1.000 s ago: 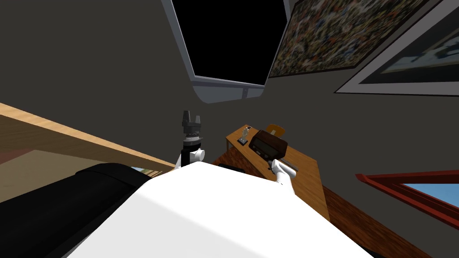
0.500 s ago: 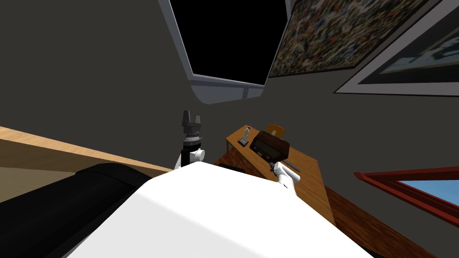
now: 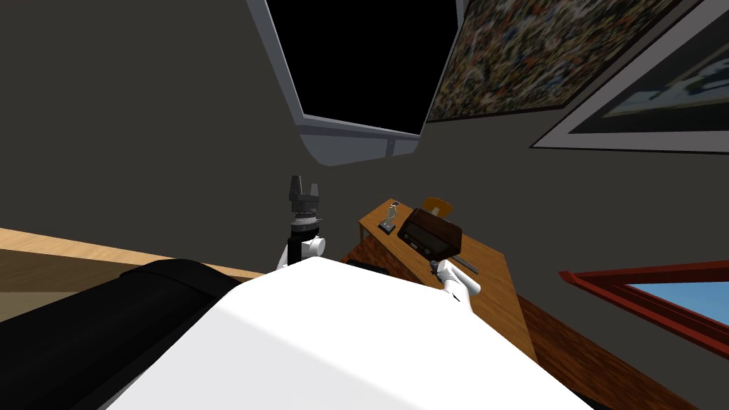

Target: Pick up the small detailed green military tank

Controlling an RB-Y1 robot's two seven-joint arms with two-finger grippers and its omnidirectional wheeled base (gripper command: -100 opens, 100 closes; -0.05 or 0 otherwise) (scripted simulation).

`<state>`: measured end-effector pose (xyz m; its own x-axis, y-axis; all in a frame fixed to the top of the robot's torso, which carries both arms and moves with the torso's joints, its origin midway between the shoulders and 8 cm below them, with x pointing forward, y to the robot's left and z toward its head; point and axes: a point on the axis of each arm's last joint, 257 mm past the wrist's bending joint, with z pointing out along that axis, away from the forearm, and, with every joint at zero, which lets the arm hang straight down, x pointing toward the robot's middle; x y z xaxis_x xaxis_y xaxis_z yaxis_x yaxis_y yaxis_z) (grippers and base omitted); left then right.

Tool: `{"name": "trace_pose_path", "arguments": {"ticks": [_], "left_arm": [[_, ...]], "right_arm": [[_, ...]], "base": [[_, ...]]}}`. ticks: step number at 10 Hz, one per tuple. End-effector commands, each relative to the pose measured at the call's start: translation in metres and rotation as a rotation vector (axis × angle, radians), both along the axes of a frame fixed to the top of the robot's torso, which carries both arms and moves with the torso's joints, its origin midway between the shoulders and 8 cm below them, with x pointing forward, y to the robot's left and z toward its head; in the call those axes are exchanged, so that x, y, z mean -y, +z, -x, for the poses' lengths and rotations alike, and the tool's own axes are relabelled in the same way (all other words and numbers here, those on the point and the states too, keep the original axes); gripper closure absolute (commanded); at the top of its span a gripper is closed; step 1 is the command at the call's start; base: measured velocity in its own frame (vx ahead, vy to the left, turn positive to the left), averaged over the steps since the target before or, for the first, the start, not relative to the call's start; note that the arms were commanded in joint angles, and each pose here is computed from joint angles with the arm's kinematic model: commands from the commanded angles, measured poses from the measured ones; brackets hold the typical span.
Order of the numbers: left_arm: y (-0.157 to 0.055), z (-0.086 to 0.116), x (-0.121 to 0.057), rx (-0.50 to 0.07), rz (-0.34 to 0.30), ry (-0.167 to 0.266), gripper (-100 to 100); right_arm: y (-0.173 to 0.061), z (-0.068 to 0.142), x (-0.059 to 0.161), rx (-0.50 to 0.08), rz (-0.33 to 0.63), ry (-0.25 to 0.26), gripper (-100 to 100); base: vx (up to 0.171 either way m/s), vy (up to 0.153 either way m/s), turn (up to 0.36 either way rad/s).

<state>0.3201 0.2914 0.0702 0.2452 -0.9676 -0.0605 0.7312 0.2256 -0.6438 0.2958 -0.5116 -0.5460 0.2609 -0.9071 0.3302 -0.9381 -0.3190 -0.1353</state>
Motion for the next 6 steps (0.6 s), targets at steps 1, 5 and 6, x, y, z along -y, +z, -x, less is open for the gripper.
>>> {"name": "trace_pose_path", "arguments": {"ticks": [1, 5, 6], "left_arm": [[0.0000, 0.0000, 0.0000, 0.000, 0.000, 0.000, 0], [0.0000, 0.0000, 0.0000, 0.000, 0.000, 0.000, 0], [0.0000, 0.0000, 0.0000, 0.000, 0.000, 0.000, 0]], "right_arm": [[0.0000, 0.0000, 0.0000, 0.000, 0.000, 0.000, 100], [0.0001, 0.0000, 0.0002, 0.000, 0.000, 0.000, 0], [0.0030, -0.0077, -0.0074, -0.008, -0.003, 0.003, 100]], "base": [[-0.002, 0.000, -0.012], [0.000, 0.000, 0.000], [-0.043, -0.073, 0.124]]}}
